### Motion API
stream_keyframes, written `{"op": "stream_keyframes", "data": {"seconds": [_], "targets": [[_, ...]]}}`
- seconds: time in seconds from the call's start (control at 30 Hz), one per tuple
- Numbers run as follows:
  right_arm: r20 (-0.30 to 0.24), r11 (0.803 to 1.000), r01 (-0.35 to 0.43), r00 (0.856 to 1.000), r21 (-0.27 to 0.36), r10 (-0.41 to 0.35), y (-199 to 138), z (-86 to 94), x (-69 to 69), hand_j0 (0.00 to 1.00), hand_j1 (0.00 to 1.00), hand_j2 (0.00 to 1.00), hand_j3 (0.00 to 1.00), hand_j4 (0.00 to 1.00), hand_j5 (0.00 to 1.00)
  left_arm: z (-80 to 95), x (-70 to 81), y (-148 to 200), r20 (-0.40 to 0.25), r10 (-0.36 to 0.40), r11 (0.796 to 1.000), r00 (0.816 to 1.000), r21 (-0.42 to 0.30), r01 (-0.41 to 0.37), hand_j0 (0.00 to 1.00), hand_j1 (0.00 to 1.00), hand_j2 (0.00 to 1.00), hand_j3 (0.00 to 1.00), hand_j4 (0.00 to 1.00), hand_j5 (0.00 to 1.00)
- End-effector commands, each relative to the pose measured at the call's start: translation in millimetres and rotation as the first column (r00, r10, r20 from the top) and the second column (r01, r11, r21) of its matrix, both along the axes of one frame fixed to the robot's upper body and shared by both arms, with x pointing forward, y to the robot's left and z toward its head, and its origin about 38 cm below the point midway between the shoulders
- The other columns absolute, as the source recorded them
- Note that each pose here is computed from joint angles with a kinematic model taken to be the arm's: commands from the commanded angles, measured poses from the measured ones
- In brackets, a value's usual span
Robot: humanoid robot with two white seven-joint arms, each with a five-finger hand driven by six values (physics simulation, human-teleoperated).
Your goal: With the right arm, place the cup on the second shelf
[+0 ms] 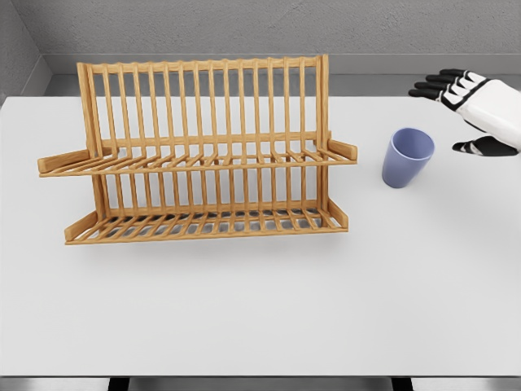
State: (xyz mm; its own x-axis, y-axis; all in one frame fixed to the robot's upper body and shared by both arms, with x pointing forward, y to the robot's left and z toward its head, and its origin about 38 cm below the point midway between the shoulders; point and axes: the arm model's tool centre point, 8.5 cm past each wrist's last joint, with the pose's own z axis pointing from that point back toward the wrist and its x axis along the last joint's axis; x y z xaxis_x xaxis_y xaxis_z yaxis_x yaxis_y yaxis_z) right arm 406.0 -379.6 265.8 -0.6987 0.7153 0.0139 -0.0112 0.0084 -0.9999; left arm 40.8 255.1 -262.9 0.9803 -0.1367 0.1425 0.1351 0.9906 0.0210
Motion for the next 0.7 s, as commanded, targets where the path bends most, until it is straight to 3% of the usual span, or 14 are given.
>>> {"op": "stream_keyframes", "data": {"seconds": [0.0,0.1,0.2,0.27,0.3,0.33,0.37,0.43,0.5,0.67], "targets": [[0.0,1.0,-0.005,1.0,0.004,0.005,1,1.2,-0.8,1.0,1.0,1.0,1.0,1.0,1.0,0.0,0.1,0,0.001,0.0,1.0,1.0,0.0,0.0,1.0,1.0,1.0,1.0,1.0,1.0],[0.003,1.0,-0.004,1.0,0.006,0.004,-1,1.7,-2.6,1.0,1.0,1.0,1.0,1.0,1.0,0.0,0.1,0,0.001,0.0,1.0,1.0,0.0,0.0,1.0,1.0,1.0,1.0,1.0,1.0],[-0.031,0.997,-0.02,0.999,-0.08,0.018,-4,5.3,-11.8,1.0,1.0,1.0,1.0,1.0,1.0,0.0,0.1,0,0.001,0.0,1.0,1.0,0.0,0.0,1.0,1.0,1.0,1.0,1.0,1.0],[-0.19,0.967,-0.041,0.982,-0.253,-0.008,-5,-6.0,-10.1,1.0,1.0,1.0,1.0,1.0,1.0,0.0,0.1,0,0.001,0.0,1.0,1.0,0.0,0.0,1.0,1.0,1.0,1.0,1.0,1.0],[-0.251,0.945,-0.055,0.968,-0.323,-0.03,-6,-7.9,-7.4,1.0,1.0,1.0,1.0,1.0,1.0,0.0,0.1,0,0.001,0.0,1.0,1.0,0.0,0.0,1.0,1.0,1.0,1.0,1.0,1.0],[-0.278,0.933,-0.064,0.96,-0.354,-0.04,-6,-7.9,-4.9,1.0,1.0,1.0,1.0,1.0,1.0,0.0,-0.9,0,-0.001,0.0,1.0,1.0,0.0,0.0,1.0,1.0,1.0,1.0,1.0,1.0],[-0.292,0.928,-0.06,0.955,-0.367,-0.053,-7,-4.8,0.7,1.0,1.0,1.0,1.0,1.0,1.0,0.0,0.1,0,0.001,0.0,1.0,1.0,0.0,0.0,1.0,1.0,1.0,1.0,1.0,1.0],[-0.262,0.934,-0.061,0.965,-0.351,-0.035,6,9.5,21.3,1.0,1.0,1.0,1.0,1.0,1.0,0.0,0.1,0,0.001,0.0,1.0,1.0,0.0,0.0,1.0,1.0,1.0,1.0,1.0,1.0],[-0.272,0.929,-0.105,0.962,-0.354,0.006,29,8.3,37.0,1.0,1.0,1.0,1.0,1.0,1.0,0.0,0.1,0,0.001,0.0,1.0,1.0,0.0,0.0,1.0,1.0,1.0,1.0,1.0,1.0],[-0.31,0.928,-0.103,0.951,-0.358,-0.014,30,-4.9,49.7,1.0,1.0,1.0,1.0,1.0,1.0,0.0,-0.1,0,-0.001,0.0,1.0,1.0,0.0,0.0,1.0,1.0,1.0,1.0,1.0,1.0]]}}
